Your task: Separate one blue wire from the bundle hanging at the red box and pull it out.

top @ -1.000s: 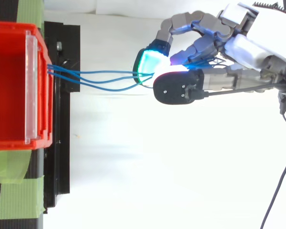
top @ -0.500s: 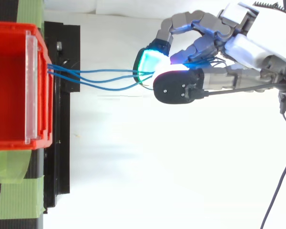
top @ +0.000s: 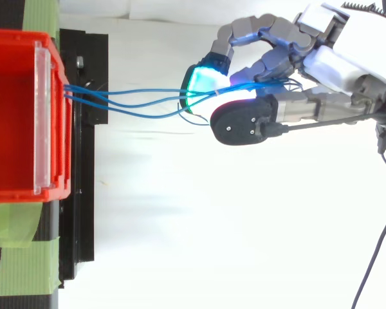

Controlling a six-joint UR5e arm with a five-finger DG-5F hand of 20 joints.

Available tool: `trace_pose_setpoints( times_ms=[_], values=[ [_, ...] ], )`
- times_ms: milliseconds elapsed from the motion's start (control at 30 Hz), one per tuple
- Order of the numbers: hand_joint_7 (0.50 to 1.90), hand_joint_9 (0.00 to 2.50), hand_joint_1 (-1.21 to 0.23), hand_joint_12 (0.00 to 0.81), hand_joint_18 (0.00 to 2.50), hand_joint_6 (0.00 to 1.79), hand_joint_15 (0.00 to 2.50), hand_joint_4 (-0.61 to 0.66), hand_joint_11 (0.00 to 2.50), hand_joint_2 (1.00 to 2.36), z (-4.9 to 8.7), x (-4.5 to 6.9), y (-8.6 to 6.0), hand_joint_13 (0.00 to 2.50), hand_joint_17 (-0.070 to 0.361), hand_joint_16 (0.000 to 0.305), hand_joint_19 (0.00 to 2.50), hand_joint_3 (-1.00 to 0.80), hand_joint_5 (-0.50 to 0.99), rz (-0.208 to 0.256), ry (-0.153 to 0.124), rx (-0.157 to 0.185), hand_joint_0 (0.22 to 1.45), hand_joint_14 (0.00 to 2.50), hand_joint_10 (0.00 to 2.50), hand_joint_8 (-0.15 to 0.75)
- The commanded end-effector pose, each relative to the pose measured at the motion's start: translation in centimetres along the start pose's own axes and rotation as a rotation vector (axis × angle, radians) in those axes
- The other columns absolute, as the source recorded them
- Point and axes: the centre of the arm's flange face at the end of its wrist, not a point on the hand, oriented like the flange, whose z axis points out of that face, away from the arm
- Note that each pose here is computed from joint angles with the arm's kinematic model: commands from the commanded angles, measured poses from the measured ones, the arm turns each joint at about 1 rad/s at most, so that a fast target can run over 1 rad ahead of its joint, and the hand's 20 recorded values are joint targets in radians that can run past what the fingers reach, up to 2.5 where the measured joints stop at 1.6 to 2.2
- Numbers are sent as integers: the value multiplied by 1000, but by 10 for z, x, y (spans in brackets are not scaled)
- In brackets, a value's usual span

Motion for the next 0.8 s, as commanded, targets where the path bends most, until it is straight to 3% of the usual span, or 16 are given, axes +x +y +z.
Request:
trace_pose_setpoints(
  times_ms=[0, 767],
  values=[
    [1068, 1013, -597, 334, 999, 798, 1211, 226, 1303, 1001, 0, 0, 1, 1132, 105, 47, 1256, -483, -191, -1, -1, -2, 554, 1852, 13, 349],
    [1100, 1028, -635, 325, 1003, 810, 1290, 208, 1307, 1016, 8, -8, 3, 1166, 101, 45, 1262, -322, -188, -6, -27, -36, 615, 1746, 13, 340]
  ],
)
